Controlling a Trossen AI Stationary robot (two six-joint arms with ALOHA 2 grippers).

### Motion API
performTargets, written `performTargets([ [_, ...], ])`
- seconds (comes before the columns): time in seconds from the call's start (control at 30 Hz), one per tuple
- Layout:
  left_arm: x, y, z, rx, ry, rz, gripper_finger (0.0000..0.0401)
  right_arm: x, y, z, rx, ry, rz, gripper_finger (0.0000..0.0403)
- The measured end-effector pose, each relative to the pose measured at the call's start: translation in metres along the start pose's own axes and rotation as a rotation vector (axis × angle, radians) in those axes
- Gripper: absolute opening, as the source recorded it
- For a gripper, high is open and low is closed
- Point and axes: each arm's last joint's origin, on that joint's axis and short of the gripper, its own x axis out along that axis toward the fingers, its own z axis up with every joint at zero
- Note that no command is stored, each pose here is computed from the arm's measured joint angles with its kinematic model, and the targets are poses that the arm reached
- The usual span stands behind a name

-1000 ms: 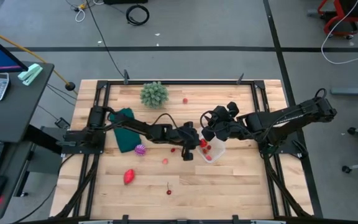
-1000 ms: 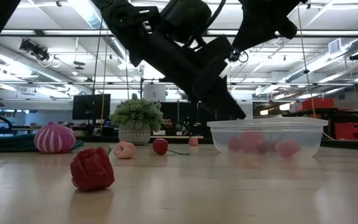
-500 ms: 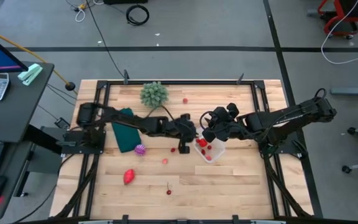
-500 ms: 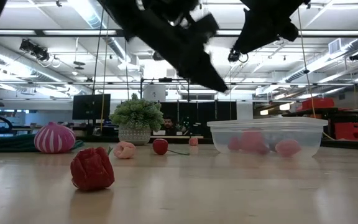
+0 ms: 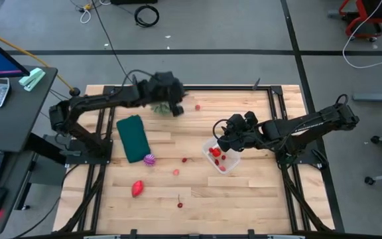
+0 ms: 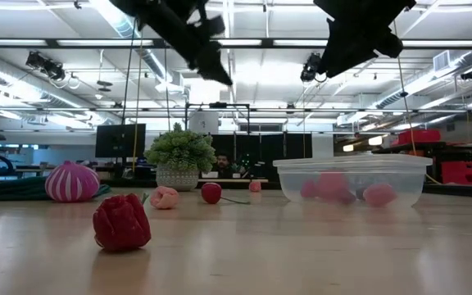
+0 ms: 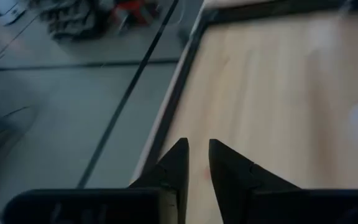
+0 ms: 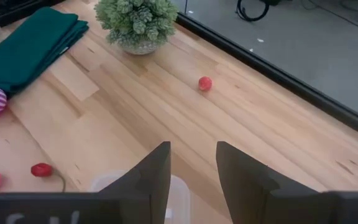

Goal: Pick and placing Produce into tupperware
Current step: Put the top peach into the container

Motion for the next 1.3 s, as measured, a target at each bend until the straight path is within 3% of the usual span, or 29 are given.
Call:
performTargets([
  [0.17,0.024,0.017,-0.016,0.117,0.046,0.033,0.0117,0.000,0.000,0.001,-0.003,-0.011,-0.006,0.0137],
  [0.27,0.037,0.022,-0.016,0.206,-0.004,0.073,0.0145,0.001,-0.001,0.001,-0.017,-0.025,-0.022,0.0137],
  [0.43,0.046,0.025,-0.011,0.139,-0.099,0.123,0.0168,0.003,-0.003,0.003,-0.027,-0.028,-0.038,0.0137],
  [0.53,0.050,0.023,-0.013,0.159,-0.087,0.116,0.0165,0.004,-0.005,0.004,-0.047,-0.026,-0.046,0.0137],
  [0.67,0.067,0.017,-0.033,0.174,0.035,0.040,0.0153,0.005,-0.005,0.004,-0.048,-0.025,-0.050,0.0137],
  [0.83,0.091,0.017,-0.050,0.075,0.063,-0.109,0.0151,0.005,-0.005,0.005,-0.052,-0.026,-0.049,0.0137],
  [1.3,0.150,0.027,-0.035,-0.031,0.342,-0.283,0.0140,0.014,-0.014,0.012,-0.059,-0.024,-0.092,0.0137],
])
